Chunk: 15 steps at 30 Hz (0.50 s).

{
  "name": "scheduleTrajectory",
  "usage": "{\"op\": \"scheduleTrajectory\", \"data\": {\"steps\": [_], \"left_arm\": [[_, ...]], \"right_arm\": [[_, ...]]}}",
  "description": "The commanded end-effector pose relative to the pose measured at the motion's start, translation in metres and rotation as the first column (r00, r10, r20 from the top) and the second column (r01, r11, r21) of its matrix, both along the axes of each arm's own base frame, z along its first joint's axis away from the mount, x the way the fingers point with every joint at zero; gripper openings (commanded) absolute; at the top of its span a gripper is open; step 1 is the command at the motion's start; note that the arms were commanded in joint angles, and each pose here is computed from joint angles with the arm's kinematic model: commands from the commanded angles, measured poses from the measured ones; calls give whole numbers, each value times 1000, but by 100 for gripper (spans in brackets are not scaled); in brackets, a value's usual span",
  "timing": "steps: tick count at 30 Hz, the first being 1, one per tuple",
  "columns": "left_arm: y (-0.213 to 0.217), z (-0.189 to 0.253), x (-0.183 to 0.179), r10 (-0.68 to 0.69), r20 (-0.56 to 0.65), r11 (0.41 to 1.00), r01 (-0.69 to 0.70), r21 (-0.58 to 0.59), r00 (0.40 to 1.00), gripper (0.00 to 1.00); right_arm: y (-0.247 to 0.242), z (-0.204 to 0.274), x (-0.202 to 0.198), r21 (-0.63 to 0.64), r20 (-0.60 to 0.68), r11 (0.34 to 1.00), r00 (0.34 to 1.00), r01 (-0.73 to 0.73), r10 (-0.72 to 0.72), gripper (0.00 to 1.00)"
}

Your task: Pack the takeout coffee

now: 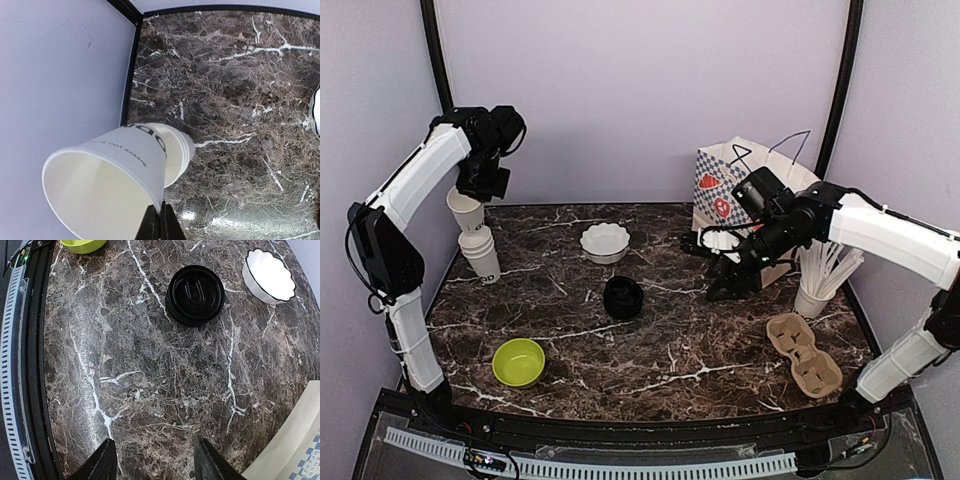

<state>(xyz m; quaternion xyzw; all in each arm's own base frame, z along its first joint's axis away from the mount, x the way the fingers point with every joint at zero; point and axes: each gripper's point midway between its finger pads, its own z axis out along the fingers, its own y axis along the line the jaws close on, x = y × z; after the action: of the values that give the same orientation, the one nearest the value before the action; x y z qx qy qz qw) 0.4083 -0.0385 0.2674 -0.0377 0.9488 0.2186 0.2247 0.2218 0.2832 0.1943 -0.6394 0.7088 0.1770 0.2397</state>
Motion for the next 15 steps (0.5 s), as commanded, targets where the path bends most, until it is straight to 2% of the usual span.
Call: {"op": "scheduleTrajectory", "data": {"steps": [1, 5, 7, 9, 11, 15], "left_arm": [[10, 68, -23, 25, 178, 1000, -28, 14, 984, 0], [-35, 87, -26, -117, 247, 990, 134, -53, 962, 0], [-78, 86, -30, -266, 252, 947, 301, -110, 930, 0], [-140, 79, -49, -472, 241, 843, 514, -159, 848, 0], [-177, 67, -72, -581, 223, 756, 620, -210, 783, 0], [-222, 46, -113, -698, 190, 611, 713, -344, 691, 0]], "right_arm": [[10, 21, 2, 48, 26, 999, 1000, -13, 11, 55], [9, 33, 8, 57, 48, 998, 999, 8, -11, 57], [7, 39, 14, 72, 46, 997, 998, 34, -38, 58], [3, 44, 20, 101, 21, 992, 997, 71, -74, 59], [-2, 47, 31, 127, 14, 983, 991, 130, -133, 60], [-17, 49, 54, 148, 73, 963, 968, 226, -238, 62]]}}
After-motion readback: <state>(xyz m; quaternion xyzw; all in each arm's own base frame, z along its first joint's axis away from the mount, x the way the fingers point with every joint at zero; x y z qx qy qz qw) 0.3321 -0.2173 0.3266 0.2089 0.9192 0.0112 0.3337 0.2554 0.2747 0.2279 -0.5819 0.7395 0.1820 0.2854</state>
